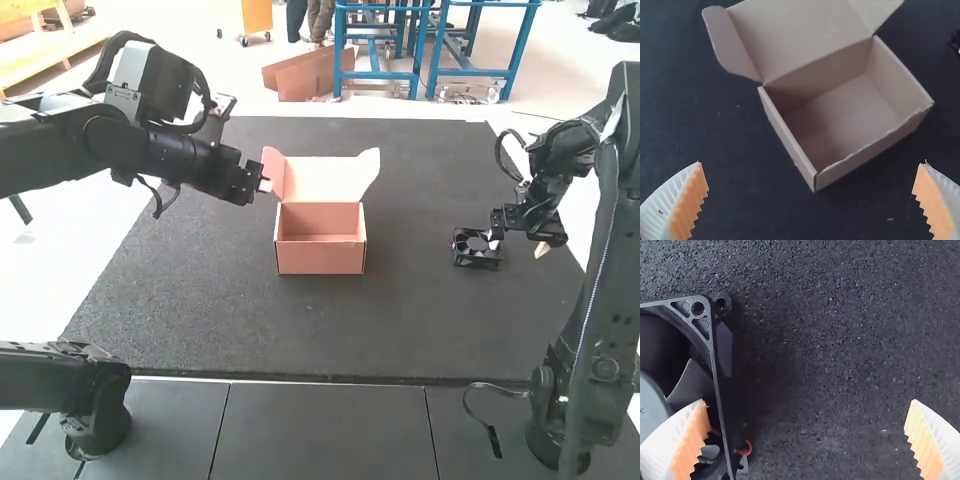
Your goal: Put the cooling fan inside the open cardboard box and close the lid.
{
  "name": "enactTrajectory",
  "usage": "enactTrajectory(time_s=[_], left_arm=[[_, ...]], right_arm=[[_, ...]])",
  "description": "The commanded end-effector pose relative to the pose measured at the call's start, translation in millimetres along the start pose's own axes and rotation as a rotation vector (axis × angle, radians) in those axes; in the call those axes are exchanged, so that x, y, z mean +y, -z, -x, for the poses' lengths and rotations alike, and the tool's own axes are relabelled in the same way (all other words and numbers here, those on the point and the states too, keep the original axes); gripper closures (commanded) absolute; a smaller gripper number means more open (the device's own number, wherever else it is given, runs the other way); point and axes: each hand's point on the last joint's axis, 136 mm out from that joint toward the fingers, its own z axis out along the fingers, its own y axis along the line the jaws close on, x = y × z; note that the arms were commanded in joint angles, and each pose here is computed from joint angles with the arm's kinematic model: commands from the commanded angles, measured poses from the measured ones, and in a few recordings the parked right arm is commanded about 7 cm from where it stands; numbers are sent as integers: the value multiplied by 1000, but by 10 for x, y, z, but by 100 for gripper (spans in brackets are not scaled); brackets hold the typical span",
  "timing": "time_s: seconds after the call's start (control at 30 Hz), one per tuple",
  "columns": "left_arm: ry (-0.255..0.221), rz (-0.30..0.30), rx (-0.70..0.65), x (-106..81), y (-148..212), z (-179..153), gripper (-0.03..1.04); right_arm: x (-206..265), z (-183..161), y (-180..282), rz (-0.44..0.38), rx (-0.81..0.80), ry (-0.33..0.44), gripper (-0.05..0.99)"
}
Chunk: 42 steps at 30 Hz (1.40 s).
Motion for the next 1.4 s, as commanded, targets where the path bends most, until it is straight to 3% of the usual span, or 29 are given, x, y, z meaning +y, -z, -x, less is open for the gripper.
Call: enactTrajectory(time_s=[0.0,0.1,0.13,0.27,0.37,0.63,0.83,1.03,1.17,1.37], left_arm=[[-7,9,-53,15,102,201,4],[-6,10,-54,20,106,203,4],[-6,10,-53,20,106,199,4],[-6,11,-54,23,111,202,4],[0,20,-52,58,107,194,4],[24,57,-49,201,102,176,4],[26,57,-40,205,69,125,4],[25,59,-43,207,32,99,4],[25,59,-45,207,8,75,4],[31,64,-38,225,-29,27,4]], right_arm=[[-74,-124,-150,-13,56,-11,4],[-62,-180,-210,-7,82,-10,10],[-54,-201,-241,0,92,-17,16],[33,-254,-314,57,119,-69,66],[110,-280,-344,87,129,-70,93],[159,-69,-188,109,67,-151,95],[191,163,514,135,-88,-123,95],[311,-24,1234,194,-156,-123,95],[350,-164,1669,211,-236,-178,95],[552,-438,2190,313,-311,-200,95]])
